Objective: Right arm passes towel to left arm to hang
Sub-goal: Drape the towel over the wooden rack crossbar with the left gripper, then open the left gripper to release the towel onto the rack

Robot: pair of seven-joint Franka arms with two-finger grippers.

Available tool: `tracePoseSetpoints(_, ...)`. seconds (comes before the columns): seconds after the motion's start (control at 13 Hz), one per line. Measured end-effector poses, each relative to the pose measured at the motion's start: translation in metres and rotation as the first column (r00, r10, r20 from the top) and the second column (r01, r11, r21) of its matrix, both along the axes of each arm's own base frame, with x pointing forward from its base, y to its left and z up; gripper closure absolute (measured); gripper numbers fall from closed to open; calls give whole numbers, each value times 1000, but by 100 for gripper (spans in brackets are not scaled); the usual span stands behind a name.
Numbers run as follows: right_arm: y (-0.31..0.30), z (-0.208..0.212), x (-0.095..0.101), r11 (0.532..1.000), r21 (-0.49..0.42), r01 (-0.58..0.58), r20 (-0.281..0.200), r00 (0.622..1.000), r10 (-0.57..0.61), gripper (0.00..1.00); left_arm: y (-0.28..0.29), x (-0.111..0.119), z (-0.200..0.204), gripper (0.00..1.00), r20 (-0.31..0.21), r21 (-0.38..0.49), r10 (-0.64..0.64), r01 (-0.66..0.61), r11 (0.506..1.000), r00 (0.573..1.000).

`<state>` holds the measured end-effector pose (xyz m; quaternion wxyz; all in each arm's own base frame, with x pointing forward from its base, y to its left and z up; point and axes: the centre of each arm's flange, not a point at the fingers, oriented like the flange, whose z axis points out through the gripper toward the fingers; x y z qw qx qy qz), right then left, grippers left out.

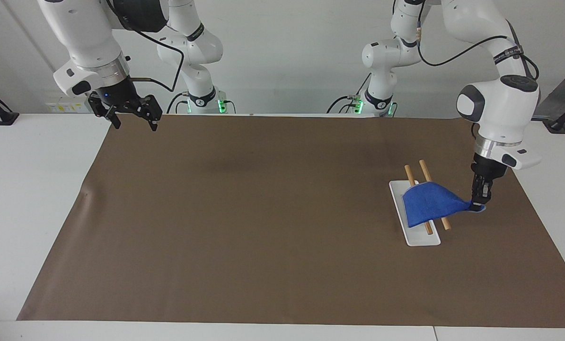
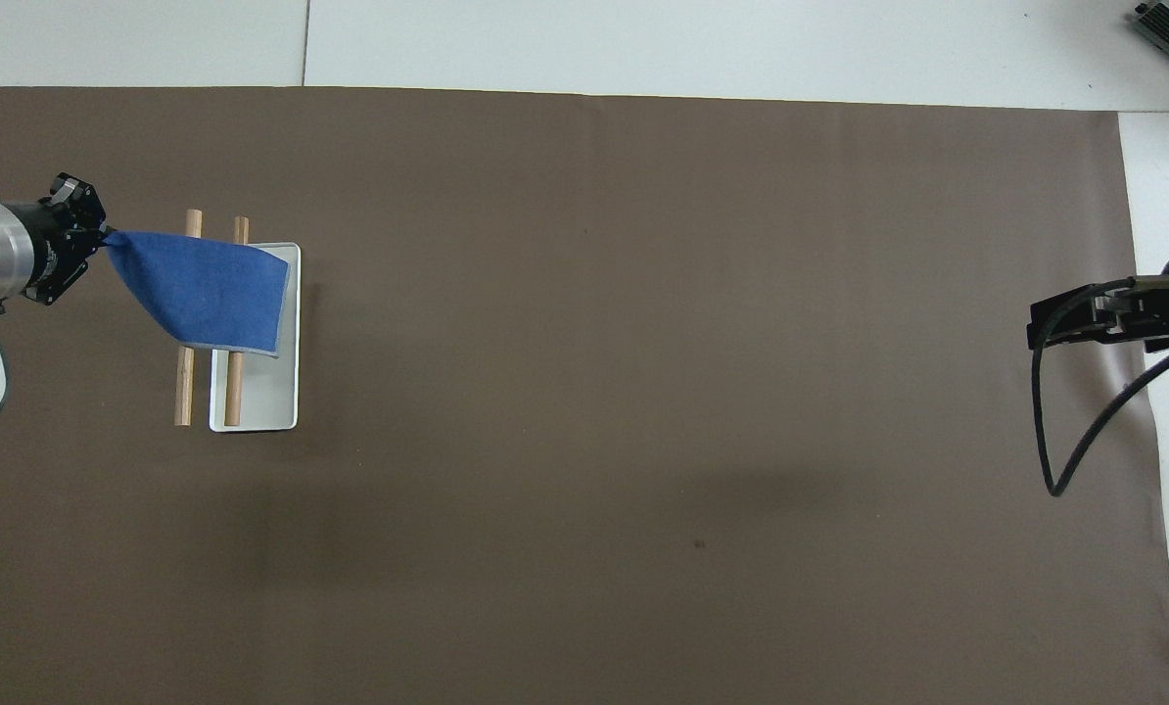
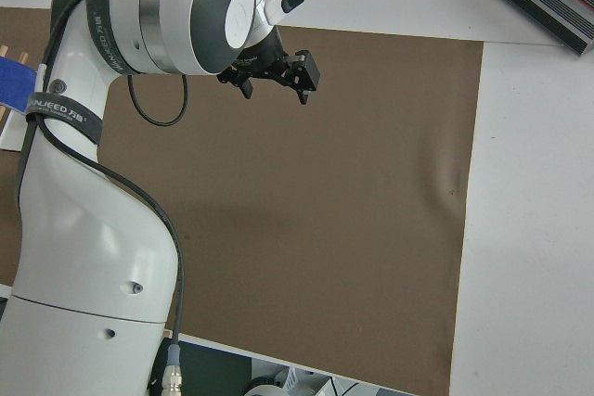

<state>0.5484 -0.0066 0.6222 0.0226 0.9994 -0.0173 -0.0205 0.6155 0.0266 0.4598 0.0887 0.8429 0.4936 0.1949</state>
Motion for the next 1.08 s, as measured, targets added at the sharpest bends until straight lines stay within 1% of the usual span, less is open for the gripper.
tracePoseSetpoints(0.08,0,0,0,1000,1,0,0,1000,0,0,1,1,2,92,8,0,1,-1,1000,1000)
tracePoseSetpoints(0.15,0,0,0,1000,3,0,0,1000,0,0,2,1,3,84,12,1,4,-4,1000,1000)
tracePoseSetpoints(0.31,1,0,0,1000,5,-1,0,1000,1,0,5,3,8,59,20,1,9,-9,1000,1000)
tracePoseSetpoints(0.38,1,0,0,1000,5,-2,-1,1000,2,0,6,4,11,52,26,2,9,-9,1000,1000)
tracePoseSetpoints(0.46,2,0,0,1000,5,-2,-1,1000,2,0,6,5,14,51,30,2,9,-9,1000,1000)
tracePoseSetpoints(0.54,2,0,0,1000,5,-3,-1,1000,3,0,6,6,17,48,23,2,10,-10,1000,1000)
tracePoseSetpoints(0.62,2,0,0,1000,5,-3,-1,1000,3,0,7,9,22,47,-6,2,12,-12,1000,1000)
tracePoseSetpoints(0.77,2,0,0,1000,5,-3,-1,1000,3,0,5,15,44,50,-75,4,7,-7,1000,997)
tracePoseSetpoints(0.85,2,0,0,1000,5,-3,-1,1000,3,0,-2,17,60,50,-104,6,-12,13,1000,994)
tracePoseSetpoints(0.92,2,0,0,1000,5,-2,-1,1000,2,0,-12,17,76,53,-131,7,-40,41,999,991)
tracePoseSetpoints(1.08,1,0,0,1000,5,-1,-1,1000,1,0,-33,12,99,54,-199,13,-115,120,993,973)
